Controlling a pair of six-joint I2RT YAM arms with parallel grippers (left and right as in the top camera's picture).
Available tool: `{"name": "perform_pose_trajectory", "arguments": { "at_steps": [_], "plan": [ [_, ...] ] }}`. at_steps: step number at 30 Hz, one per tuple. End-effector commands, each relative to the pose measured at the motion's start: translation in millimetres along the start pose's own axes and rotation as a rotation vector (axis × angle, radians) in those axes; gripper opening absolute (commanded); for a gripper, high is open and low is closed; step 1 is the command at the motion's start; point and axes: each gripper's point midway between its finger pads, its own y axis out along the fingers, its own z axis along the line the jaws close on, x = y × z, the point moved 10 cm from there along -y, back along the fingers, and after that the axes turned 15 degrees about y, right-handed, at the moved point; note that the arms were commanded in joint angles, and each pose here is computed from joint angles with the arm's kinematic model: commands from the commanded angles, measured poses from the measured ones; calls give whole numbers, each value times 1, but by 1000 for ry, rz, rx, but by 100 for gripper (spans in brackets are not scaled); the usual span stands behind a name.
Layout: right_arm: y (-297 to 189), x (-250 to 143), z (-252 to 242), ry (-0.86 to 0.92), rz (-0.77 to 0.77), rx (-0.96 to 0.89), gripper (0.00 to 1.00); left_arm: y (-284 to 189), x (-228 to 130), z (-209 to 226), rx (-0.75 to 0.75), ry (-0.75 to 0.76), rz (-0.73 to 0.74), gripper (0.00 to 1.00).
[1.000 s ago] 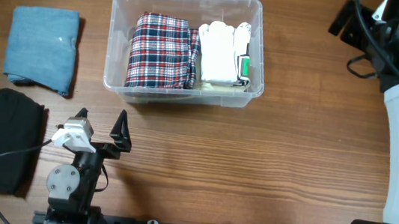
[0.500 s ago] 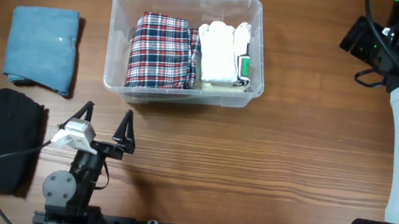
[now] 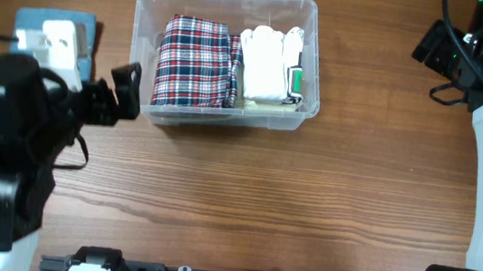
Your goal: Pack container
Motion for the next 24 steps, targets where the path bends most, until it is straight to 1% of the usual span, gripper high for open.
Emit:
{"name": "perform_pose_trajectory", "arguments": {
  "at_steps": [1,2,3,4,5,6,7,9,12,16,18,22,24],
  "plan": [
    [-7,4,-1,18,-29,-1,100,9,9,7,62,33,9,100],
    [-7,4,-1,18,-29,-1,100,13,8,14,139,2,32,100],
    [-7,4,-1,18,-29,-1,100,20,5,24,266,-47,75,100],
    [-7,4,-1,18,-29,-1,100,31,2,31,347,-43,126,100],
    [-7,4,-1,18,-29,-1,100,41,0,36,393,-38,161,100],
    [-7,4,-1,19,-29,-1,100,60,-3,44,480,-26,216,100],
    [-7,4,-1,18,-29,-1,100,69,-3,48,518,-20,234,100],
    [-7,4,-1,18,-29,-1,100,104,-5,63,592,-22,274,100],
    [-7,4,-1,18,-29,-1,100,135,-14,93,649,-67,313,100],
    [-7,4,-1,18,-29,-1,100,153,-34,135,726,-126,387,100],
    [-7,4,-1,18,-29,-1,100,171,-47,149,728,-142,428,100],
    [-7,4,-1,18,-29,-1,100,224,-85,159,650,-71,581,100],
    [-7,4,-1,18,-29,-1,100,247,-105,162,634,-65,638,100]
  ]
}}
